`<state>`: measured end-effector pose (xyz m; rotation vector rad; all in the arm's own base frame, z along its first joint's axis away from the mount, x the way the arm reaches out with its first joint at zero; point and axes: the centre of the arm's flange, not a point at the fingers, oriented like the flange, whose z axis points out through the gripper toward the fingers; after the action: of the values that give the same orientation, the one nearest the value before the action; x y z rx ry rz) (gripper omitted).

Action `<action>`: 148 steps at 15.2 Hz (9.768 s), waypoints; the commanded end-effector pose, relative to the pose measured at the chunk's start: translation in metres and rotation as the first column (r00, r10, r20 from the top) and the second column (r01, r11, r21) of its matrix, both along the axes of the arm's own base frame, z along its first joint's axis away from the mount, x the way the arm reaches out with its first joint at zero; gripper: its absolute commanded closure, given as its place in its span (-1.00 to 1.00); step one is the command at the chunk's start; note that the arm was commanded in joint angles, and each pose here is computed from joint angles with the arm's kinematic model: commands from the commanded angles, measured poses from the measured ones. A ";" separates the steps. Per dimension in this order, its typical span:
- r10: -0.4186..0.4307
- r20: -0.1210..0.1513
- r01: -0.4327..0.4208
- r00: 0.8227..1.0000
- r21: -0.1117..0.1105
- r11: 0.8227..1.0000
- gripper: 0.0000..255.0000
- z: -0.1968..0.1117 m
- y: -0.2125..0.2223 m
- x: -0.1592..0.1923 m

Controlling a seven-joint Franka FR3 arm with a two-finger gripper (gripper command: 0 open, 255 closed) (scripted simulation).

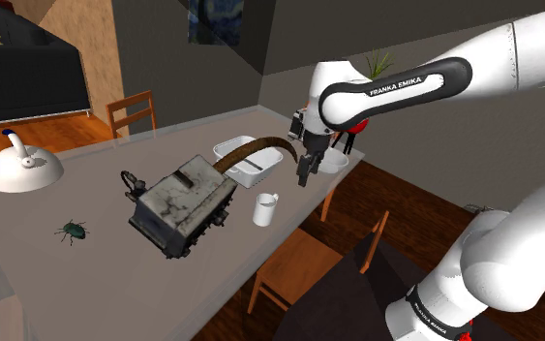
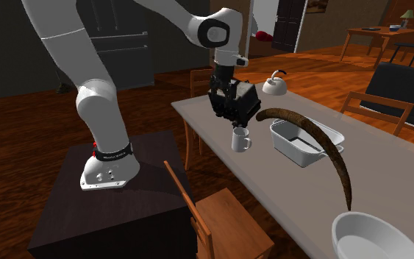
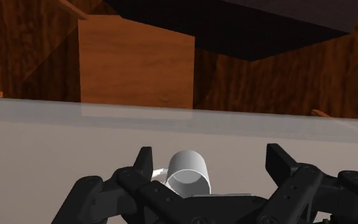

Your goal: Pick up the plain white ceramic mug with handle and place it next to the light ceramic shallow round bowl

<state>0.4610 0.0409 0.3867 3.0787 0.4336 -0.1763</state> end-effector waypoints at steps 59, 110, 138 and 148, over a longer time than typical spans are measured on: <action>0.166 -0.047 -0.168 0.985 -0.027 0.985 1.00 -0.120 0.054 0.111; 0.166 -0.047 -0.168 0.985 -0.027 0.985 1.00 -0.075 -0.321 0.160; 0.166 -0.047 -0.168 0.985 -0.027 0.985 1.00 -0.203 -0.321 0.160; 0.166 -0.047 -0.168 0.985 -0.027 0.985 -1.00 -0.203 -0.321 0.160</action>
<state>0.6213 -0.2797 0.1836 2.9937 0.6811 -0.2452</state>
